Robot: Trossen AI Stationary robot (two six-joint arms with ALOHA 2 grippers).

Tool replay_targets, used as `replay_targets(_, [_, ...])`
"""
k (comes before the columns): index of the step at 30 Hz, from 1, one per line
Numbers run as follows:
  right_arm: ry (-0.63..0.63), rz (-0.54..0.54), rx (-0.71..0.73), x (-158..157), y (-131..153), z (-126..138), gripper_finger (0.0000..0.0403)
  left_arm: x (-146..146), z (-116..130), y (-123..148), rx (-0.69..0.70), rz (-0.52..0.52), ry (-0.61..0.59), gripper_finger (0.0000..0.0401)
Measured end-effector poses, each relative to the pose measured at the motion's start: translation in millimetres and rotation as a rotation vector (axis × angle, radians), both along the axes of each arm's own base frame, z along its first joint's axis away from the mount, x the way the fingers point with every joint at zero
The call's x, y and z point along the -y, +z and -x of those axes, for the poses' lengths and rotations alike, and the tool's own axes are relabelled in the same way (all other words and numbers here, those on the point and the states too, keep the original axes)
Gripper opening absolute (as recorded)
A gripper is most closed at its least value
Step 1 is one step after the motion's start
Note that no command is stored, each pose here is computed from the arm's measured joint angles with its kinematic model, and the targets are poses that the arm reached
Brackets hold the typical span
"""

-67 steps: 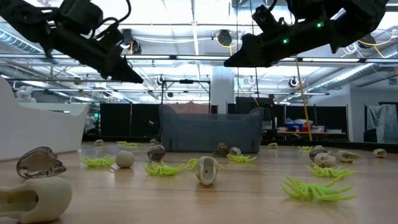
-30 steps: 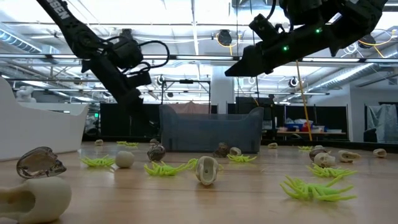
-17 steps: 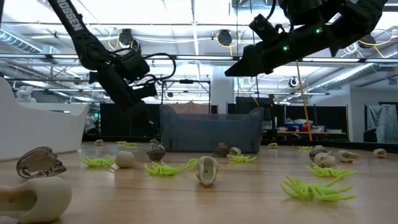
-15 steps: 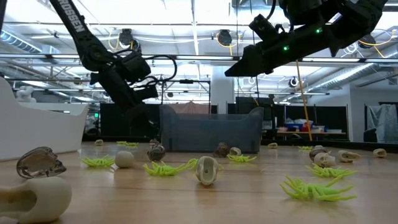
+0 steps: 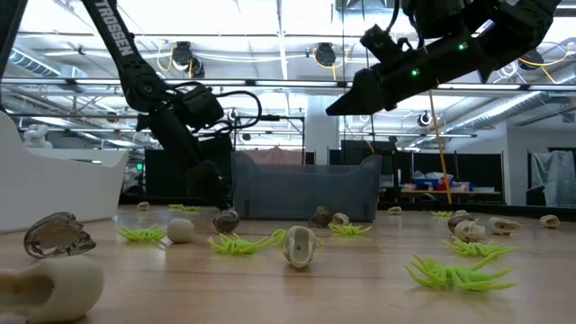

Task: Sort Halloween decoration
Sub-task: Put the black skull toy into the black bin

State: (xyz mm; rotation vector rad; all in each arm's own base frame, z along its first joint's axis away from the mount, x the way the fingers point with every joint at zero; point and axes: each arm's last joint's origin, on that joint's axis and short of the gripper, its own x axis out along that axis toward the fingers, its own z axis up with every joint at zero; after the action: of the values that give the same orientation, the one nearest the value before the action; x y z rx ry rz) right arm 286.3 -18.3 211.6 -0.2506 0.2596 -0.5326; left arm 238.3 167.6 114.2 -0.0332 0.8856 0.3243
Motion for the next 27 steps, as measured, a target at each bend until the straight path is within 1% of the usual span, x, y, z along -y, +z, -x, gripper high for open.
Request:
replay_targets(2, [0.000, -0.002, -0.003, 0.0, -0.4, 0.1, 0.0214, 0.0, 0.0, -0.1, -0.001, 0.000, 0.000, 0.0217])
replay_targets(5, [0.000, -0.002, -0.003, 0.0, -0.3, 0.1, 0.0214, 0.1, 0.0, -0.3, -0.002, 0.000, -0.005, 0.0190])
replay_targets(10, [-0.001, -0.003, -0.003, 0.0, -0.4, 0.1, 0.0214, 0.5, -0.2, -0.6, -0.009, -0.015, -0.038, 0.0114])
replay_targets(13, [-0.001, -0.004, -0.003, 0.0, -0.5, 0.1, 0.0214, 0.0, -0.7, -0.1, -0.014, -0.046, -0.067, 0.0063])
replay_targets(15, [-0.001, -0.004, -0.005, 0.0, -0.7, 0.1, 0.0214, -1.0, -1.1, 0.3, -0.012, -0.064, -0.063, 0.0039])
replay_targets(23, [-0.003, -0.015, -0.007, 0.0, -1.5, 0.3, 0.0214, -1.5, -1.5, 0.7, -0.005, -0.072, -0.056, 0.0035])
replay_targets(27, [-0.008, -0.035, -0.018, 0.0, -3.6, 0.8, 0.0214, -1.2, -1.1, 4.6, 0.005, -0.080, -0.056, 0.0046])
